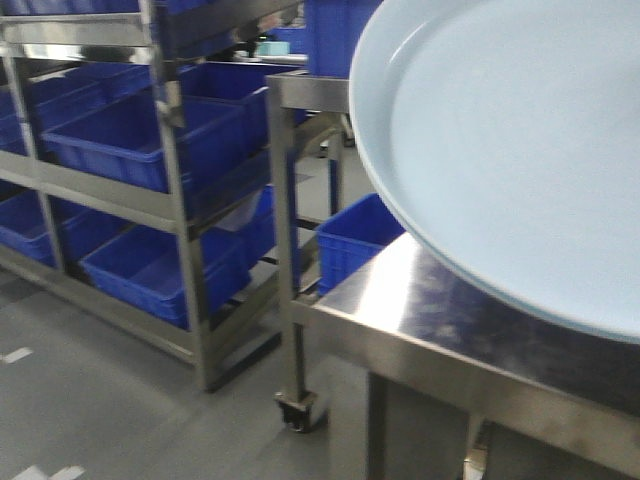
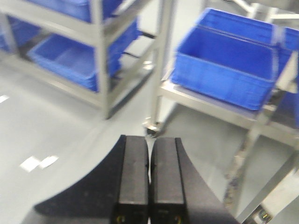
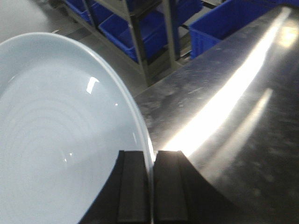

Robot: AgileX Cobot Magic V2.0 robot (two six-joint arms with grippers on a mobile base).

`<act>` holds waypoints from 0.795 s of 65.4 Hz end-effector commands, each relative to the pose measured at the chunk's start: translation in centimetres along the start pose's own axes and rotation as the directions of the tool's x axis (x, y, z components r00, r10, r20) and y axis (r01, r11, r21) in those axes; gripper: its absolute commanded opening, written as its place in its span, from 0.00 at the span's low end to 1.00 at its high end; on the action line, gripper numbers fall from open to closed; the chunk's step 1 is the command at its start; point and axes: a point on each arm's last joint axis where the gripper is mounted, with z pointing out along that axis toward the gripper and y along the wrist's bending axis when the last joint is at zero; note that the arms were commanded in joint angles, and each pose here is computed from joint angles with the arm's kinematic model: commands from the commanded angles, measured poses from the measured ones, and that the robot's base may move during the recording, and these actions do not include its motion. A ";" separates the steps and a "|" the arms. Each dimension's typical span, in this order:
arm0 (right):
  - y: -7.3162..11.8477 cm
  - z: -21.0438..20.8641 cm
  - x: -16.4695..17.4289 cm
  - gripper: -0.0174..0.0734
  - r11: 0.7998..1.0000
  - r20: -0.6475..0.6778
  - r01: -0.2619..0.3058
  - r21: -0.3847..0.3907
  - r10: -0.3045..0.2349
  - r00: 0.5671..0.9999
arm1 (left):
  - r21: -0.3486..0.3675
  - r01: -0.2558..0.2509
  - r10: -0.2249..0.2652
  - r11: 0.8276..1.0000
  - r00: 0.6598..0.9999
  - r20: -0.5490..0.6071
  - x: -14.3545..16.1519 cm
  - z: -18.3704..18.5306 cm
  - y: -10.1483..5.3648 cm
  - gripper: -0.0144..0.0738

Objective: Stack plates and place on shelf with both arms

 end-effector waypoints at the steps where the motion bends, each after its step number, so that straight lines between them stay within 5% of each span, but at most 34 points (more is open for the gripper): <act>1: 0.2 -0.5 -1.8 0.21 1.000 0.131 0.000 -0.010 0.002 0.991 | -0.003 0.003 -0.003 1.000 0.993 0.116 -1.8 -0.3 -0.1 0.26; 52: 0.2 -0.5 -1.8 0.21 1.000 0.131 0.000 -0.010 0.002 0.991 | -0.003 0.003 -0.003 1.000 0.993 0.116 -1.8 -0.3 -0.1 0.26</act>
